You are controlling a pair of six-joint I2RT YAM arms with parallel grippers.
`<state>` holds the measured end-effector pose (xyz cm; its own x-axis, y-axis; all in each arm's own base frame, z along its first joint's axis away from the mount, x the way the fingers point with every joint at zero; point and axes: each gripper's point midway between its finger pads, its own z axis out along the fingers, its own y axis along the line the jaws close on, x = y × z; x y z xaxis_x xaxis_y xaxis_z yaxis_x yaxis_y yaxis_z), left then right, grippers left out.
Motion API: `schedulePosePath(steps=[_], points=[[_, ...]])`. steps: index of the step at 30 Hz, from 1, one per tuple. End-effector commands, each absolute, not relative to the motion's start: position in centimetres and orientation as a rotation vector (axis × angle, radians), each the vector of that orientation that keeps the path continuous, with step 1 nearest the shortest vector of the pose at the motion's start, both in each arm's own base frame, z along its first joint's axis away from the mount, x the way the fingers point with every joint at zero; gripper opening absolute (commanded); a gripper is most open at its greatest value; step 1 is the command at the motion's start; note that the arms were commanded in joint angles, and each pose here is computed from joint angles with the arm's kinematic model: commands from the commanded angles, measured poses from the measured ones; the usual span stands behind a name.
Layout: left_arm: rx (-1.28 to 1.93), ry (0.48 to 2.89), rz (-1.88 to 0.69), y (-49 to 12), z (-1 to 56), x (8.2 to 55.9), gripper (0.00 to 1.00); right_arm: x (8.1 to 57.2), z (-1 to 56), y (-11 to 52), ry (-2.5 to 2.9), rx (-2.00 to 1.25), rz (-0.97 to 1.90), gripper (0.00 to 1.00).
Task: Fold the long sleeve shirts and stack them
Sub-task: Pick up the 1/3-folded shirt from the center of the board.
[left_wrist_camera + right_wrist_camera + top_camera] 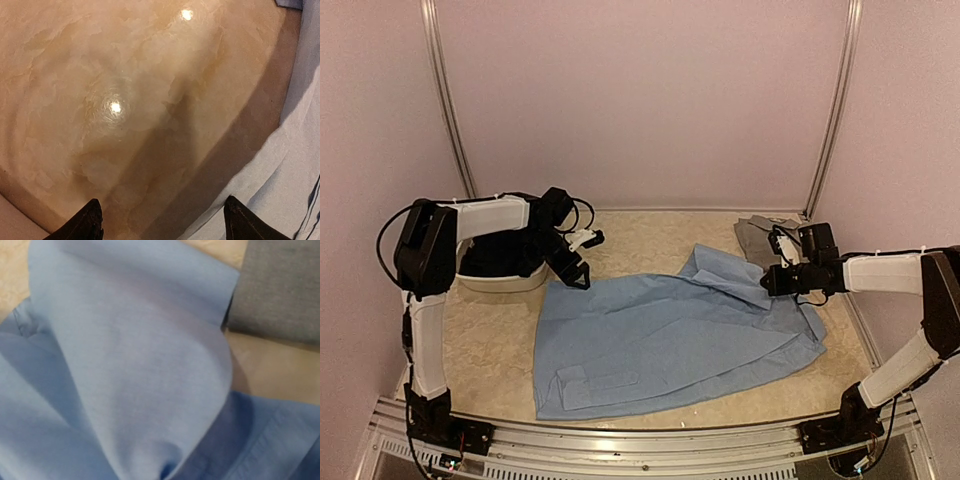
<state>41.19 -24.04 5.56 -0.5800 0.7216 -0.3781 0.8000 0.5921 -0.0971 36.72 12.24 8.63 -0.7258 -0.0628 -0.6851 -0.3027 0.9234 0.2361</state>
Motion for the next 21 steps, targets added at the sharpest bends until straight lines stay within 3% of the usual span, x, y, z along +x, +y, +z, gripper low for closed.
schedulePosePath(steps=[1, 12, 21], points=[[1.326, 2.541, -0.525, -23.9, 4.6, 40.4, 0.77, 36.8, 8.8, 11.5, 2.358, -0.246, 0.414, 0.00], [1.355, 2.533, -0.784, -24.1, 4.7, 38.2, 0.64, 37.0, 8.4, 11.2, 2.373, -0.245, 0.406, 0.00], [1.334, 2.525, -0.841, -24.1, 5.5, 38.1, 0.35, 37.0, 8.3, 11.3, 2.372, -0.249, 0.408, 0.00]])
